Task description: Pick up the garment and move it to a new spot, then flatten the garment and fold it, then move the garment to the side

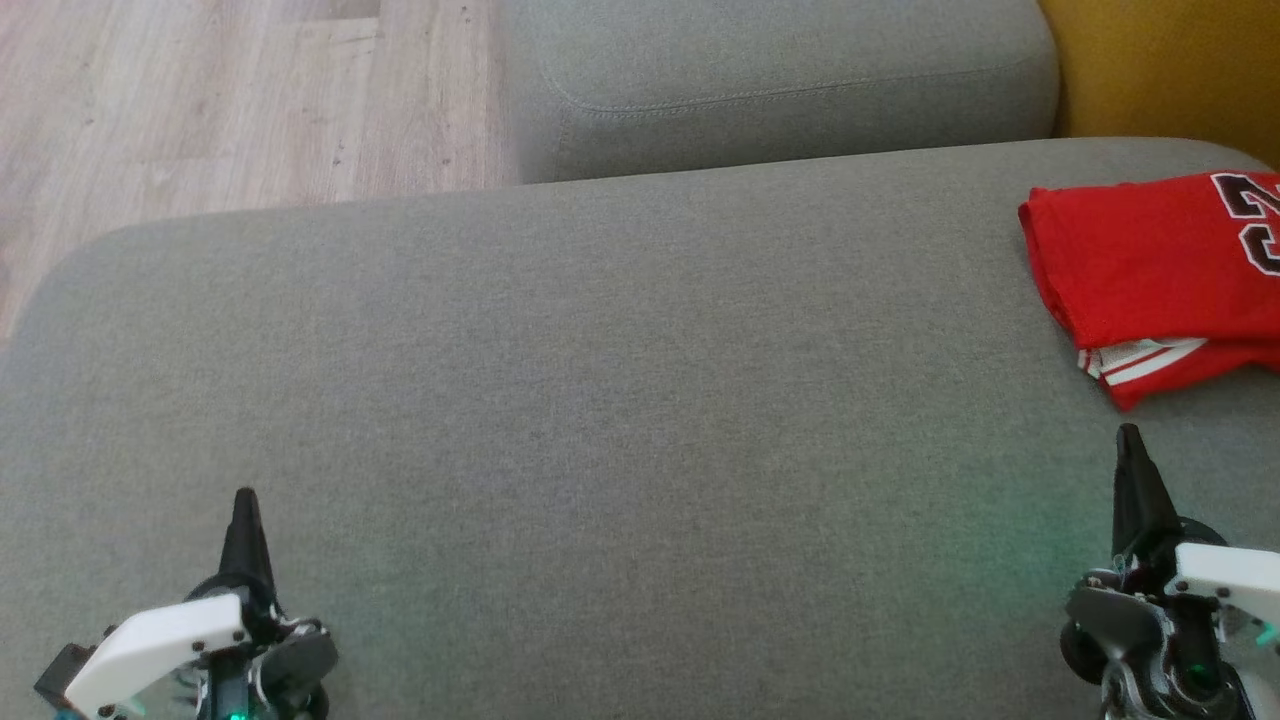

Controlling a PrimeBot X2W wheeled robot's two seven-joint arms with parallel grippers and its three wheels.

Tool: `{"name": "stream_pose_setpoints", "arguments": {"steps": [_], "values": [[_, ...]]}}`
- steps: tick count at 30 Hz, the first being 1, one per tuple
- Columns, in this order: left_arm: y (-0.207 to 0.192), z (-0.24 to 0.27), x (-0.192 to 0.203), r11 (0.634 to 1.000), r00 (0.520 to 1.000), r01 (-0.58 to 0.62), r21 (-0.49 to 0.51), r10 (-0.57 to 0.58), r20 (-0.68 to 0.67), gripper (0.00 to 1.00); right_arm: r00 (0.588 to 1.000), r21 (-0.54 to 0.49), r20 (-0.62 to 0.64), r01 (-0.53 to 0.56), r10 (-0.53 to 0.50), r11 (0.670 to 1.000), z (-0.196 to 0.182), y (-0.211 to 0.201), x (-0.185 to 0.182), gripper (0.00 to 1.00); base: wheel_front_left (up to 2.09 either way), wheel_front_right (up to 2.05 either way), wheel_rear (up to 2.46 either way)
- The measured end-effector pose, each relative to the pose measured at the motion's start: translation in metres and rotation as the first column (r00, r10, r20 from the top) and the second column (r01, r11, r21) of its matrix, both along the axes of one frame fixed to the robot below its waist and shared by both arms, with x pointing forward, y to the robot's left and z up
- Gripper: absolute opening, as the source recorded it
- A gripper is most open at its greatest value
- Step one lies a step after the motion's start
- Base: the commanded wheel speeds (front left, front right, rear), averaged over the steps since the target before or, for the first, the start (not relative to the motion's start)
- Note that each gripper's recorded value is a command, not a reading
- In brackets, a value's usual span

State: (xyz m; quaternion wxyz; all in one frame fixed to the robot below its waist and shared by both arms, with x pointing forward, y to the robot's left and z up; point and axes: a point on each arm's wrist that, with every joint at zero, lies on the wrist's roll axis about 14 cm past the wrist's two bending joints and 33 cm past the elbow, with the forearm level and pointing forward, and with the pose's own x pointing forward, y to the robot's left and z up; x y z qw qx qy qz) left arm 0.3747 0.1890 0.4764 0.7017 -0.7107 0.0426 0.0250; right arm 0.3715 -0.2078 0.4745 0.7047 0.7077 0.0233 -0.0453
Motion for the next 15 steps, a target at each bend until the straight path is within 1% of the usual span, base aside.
{"name": "stream_pose_setpoints", "arguments": {"steps": [15], "values": [[-0.0003,0.0000,0.0000,1.000,1.000,0.002,-0.001,-0.002,0.000,0.00,1.000,0.000,0.000,0.000,0.000,1.000,0.0000,0.0000,0.0000,0.00,0.00,0.00,0.00]]}}
